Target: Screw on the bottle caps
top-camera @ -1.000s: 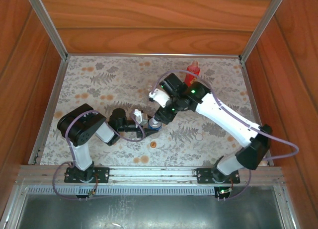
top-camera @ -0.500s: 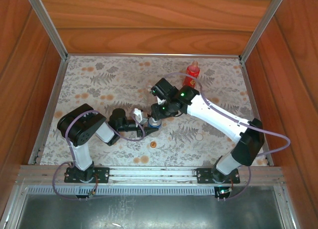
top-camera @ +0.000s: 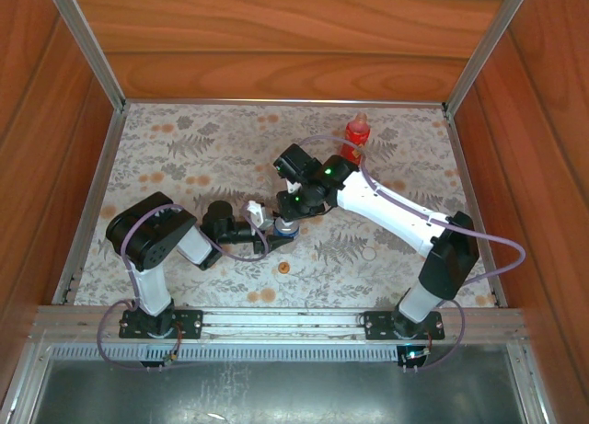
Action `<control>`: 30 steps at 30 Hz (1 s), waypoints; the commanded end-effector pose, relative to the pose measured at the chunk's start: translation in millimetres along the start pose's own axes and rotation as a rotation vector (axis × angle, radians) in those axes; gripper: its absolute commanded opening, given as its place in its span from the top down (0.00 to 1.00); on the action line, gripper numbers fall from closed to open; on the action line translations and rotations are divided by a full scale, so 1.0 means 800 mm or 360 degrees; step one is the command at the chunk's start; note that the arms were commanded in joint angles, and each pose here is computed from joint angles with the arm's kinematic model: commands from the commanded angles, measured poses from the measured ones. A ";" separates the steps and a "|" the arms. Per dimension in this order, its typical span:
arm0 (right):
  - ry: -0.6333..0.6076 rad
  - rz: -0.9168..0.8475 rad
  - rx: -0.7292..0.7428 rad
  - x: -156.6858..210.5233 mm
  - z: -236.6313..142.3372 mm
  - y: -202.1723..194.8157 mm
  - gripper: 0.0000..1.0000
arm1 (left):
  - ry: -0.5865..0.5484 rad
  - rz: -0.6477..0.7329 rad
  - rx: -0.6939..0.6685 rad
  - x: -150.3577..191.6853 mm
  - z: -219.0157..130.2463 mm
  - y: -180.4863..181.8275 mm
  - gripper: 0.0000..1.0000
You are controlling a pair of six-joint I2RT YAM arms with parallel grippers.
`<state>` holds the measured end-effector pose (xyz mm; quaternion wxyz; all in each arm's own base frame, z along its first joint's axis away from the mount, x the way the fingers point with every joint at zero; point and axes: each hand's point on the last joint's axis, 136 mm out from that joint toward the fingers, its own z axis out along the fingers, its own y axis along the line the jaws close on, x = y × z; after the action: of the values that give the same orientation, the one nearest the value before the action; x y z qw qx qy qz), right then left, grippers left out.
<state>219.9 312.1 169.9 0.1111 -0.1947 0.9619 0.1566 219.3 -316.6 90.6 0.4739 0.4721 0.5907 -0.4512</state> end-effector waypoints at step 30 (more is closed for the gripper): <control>0.0189 -0.1015 -0.0285 0.055 0.012 0.018 0.74 | 0.0282 -0.0340 -0.0066 0.073 -0.012 -0.003 0.43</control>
<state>206.8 316.7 169.4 0.1379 -0.4659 0.8589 0.1620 214.4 -314.2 88.0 0.4786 0.4854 0.5814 -0.4443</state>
